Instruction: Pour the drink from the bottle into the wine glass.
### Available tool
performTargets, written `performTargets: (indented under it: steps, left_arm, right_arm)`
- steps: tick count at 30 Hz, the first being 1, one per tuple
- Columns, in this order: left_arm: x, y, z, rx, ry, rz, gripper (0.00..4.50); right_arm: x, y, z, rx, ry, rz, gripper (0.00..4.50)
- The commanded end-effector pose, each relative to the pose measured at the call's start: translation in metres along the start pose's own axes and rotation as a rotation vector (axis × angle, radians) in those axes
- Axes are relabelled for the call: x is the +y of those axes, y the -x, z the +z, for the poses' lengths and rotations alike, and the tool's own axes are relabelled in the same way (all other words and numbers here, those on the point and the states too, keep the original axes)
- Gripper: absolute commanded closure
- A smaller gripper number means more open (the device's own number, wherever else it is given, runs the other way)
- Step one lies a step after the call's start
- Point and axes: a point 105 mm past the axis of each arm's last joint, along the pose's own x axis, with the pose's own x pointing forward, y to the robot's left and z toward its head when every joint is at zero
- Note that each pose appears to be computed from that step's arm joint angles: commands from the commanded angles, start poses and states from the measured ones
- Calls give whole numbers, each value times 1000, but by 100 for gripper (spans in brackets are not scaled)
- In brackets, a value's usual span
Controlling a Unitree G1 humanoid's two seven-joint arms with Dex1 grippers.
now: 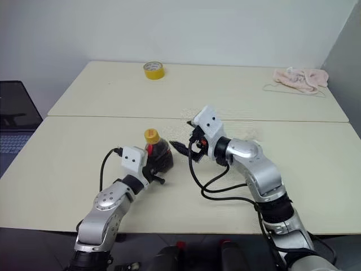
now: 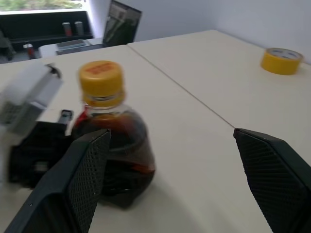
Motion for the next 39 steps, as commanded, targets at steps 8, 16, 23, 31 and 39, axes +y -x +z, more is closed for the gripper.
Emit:
performTargets:
  steps: [8, 16, 23, 31, 39]
  left_arm:
    - [-3, 0, 8, -33, -21, -13, 375]
    - [-3, 0, 9, -35, -22, -12, 375]
    - [-4, 0, 9, -35, -21, -14, 375]
    - [-4, 1, 8, -33, -22, -12, 375]
    - [-2, 12, 26, -46, -60, -154, 376]
  right_arm:
    - [24, -28, 32, -99, -17, 54, 18]
    - [17, -40, 31, -73, -39, 9, 18]
    - [17, -43, 30, -66, -30, 8, 113]
    - [18, -41, 33, -88, -21, 14, 326]
    - [19, -23, 60, -243, 12, 153, 326]
